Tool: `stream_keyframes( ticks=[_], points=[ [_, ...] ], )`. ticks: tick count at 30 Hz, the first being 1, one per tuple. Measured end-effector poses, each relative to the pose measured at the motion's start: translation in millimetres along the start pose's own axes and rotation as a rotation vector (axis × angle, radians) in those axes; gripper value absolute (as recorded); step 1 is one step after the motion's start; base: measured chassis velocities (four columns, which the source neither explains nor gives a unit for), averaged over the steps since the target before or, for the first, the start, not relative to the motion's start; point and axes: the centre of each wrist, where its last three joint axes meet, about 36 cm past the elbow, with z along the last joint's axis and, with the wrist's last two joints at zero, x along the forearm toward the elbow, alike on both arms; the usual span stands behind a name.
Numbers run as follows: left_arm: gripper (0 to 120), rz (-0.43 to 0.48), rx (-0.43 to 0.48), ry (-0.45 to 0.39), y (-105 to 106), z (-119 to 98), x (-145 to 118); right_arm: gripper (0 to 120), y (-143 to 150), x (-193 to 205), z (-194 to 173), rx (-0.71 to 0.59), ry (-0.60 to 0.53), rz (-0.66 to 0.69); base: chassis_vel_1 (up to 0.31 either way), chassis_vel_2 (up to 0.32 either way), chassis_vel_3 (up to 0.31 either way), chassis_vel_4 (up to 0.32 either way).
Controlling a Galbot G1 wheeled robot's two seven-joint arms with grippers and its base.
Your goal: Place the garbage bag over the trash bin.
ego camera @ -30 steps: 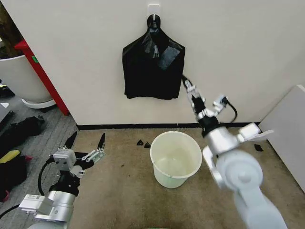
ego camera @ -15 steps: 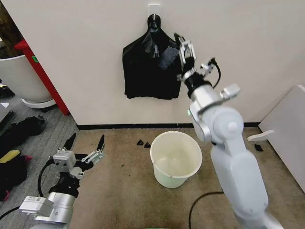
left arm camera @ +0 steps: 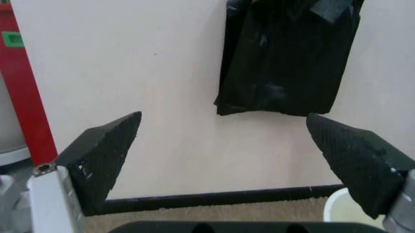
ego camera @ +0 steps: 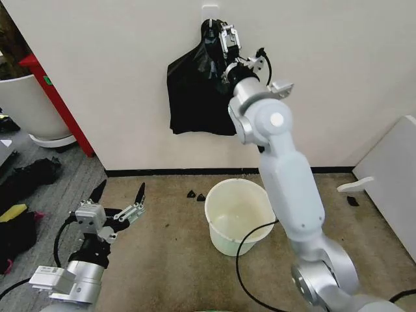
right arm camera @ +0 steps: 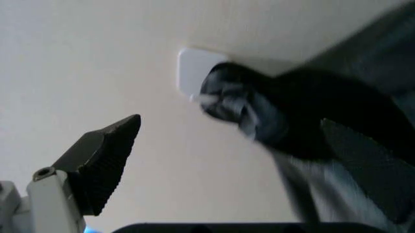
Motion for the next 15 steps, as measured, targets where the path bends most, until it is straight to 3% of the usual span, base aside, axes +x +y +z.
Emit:
stream_keyframes(
  ticks=[15],
  points=[
    [100,0.000,0.003,0.002,-0.7,0.5,0.6,100,-13.1,-27.5,12.7,0.071,-0.005,0.022,0.000,0.000,0.000,0.000]
  ],
)
